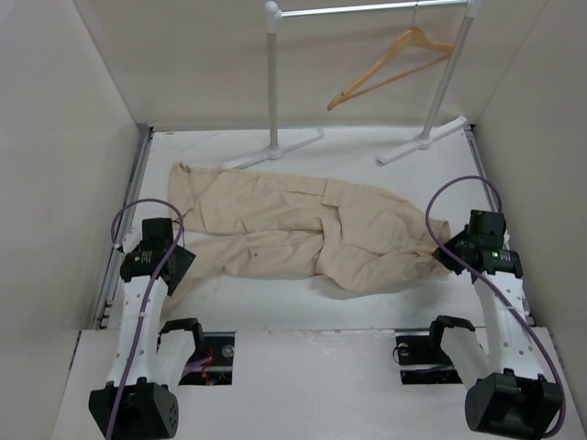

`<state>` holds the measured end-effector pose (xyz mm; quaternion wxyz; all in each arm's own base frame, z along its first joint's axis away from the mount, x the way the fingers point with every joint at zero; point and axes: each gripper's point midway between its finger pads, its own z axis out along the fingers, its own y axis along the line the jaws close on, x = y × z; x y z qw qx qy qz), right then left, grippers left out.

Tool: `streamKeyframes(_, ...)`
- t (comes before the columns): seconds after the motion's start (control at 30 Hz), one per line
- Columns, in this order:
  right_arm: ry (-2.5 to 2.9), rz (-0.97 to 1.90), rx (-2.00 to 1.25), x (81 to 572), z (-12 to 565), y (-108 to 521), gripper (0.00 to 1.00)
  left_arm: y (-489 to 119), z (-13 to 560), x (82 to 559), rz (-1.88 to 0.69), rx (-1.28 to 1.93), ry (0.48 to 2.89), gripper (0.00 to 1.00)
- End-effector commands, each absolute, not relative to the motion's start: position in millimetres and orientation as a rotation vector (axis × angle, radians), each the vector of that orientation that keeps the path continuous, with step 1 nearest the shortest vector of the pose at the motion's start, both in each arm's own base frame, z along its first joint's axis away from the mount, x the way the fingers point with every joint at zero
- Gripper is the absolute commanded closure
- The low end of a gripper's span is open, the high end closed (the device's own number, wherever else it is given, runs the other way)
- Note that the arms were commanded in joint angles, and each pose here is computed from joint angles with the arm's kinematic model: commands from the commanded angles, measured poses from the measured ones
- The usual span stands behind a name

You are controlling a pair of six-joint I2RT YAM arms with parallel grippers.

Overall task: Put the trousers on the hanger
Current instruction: Flatten out the trousers at the center of the board.

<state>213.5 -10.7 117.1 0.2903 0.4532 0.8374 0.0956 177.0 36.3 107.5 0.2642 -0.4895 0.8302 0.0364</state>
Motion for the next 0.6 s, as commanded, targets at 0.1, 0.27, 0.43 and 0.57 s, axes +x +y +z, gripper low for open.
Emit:
streamKeyframes(0.1,2.182,0.358,1.052,237.8,144.5,5.9,0.91,15.4,65.3,146.6,0.016,-1.634,2.238,0.44)
streamKeyframes(0.27,2.212,0.397,1.004,234.9,140.9,19.1,0.91,36.8,55.8,171.7,0.031,-1.704,2.088,0.46)
streamKeyframes(0.43,2.237,0.415,0.962,228.9,134.7,29.7,0.91,57.7,79.4,208.4,-0.001,-1.696,1.878,0.49)
streamKeyframes(0.57,2.242,0.429,0.955,225.3,130.8,32.4,0.91,57.1,72.3,204.1,0.049,-1.671,1.896,0.46)
